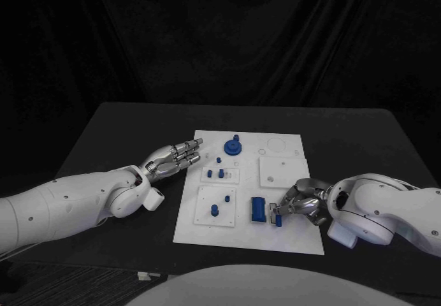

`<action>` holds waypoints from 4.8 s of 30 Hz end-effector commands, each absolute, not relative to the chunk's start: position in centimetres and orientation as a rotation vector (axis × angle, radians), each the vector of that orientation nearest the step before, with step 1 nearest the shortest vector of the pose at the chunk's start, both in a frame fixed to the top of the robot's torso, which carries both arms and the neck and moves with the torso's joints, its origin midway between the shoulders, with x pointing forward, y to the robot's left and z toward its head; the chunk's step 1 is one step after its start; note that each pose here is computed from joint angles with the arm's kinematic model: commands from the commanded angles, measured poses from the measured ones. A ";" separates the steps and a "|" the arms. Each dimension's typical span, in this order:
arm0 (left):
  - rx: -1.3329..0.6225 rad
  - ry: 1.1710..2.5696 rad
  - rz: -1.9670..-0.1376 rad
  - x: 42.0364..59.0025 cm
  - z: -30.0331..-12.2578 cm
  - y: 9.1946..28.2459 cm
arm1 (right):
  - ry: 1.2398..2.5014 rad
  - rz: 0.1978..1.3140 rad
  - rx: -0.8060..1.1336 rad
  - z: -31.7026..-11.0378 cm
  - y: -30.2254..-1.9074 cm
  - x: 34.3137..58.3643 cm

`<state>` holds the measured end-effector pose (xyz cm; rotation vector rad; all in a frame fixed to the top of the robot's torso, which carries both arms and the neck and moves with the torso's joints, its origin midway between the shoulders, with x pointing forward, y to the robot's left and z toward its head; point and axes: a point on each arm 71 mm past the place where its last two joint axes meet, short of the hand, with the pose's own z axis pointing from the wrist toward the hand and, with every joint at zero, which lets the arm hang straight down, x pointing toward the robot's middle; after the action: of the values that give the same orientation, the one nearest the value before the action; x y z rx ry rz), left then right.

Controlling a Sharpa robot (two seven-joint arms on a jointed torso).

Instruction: Assemble the parts on the task board

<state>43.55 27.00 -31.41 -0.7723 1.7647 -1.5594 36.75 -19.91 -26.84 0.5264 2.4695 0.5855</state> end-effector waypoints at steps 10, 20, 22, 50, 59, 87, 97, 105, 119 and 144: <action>-0.781 1.784 -1.567 43.4 -31.7 26.8 | 2.486 0.526 0.569 -27.2 -20.0 37.2; -0.782 1.788 -1.568 43.4 -31.7 26.8 | 2.448 0.529 0.531 -27.1 -19.7 37.7; -0.782 1.789 -1.568 43.4 -31.7 26.8 | 2.445 0.533 0.527 -27.1 -19.6 37.7; -0.791 1.807 -1.559 43.3 -31.9 26.7 | 2.441 0.523 0.424 -27.1 -19.4 37.8; -0.791 1.802 -1.557 43.3 -31.9 26.9 | 2.166 0.602 0.379 -25.3 -20.3 38.5; -0.778 1.764 -1.565 43.2 -31.6 27.1 | 1.900 0.886 0.042 -26.4 -22.1 36.3; -0.781 1.772 -1.564 43.2 -31.7 27.1 | 1.954 0.878 0.009 -27.1 -21.9 35.9; -0.783 1.776 -1.562 43.2 -31.8 27.1 | 1.964 0.900 0.021 -27.2 -21.7 35.7; -0.786 1.784 -1.561 43.2 -31.8 27.1 | 2.038 0.853 0.044 -28.1 -21.8 35.7; -0.792 1.794 -1.557 43.1 -31.9 27.1 | 2.085 0.769 0.028 -29.0 -21.6 35.6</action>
<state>43.39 27.20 -31.50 -0.7776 1.7662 -1.5611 35.96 -21.55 -28.32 0.0430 2.0412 0.8208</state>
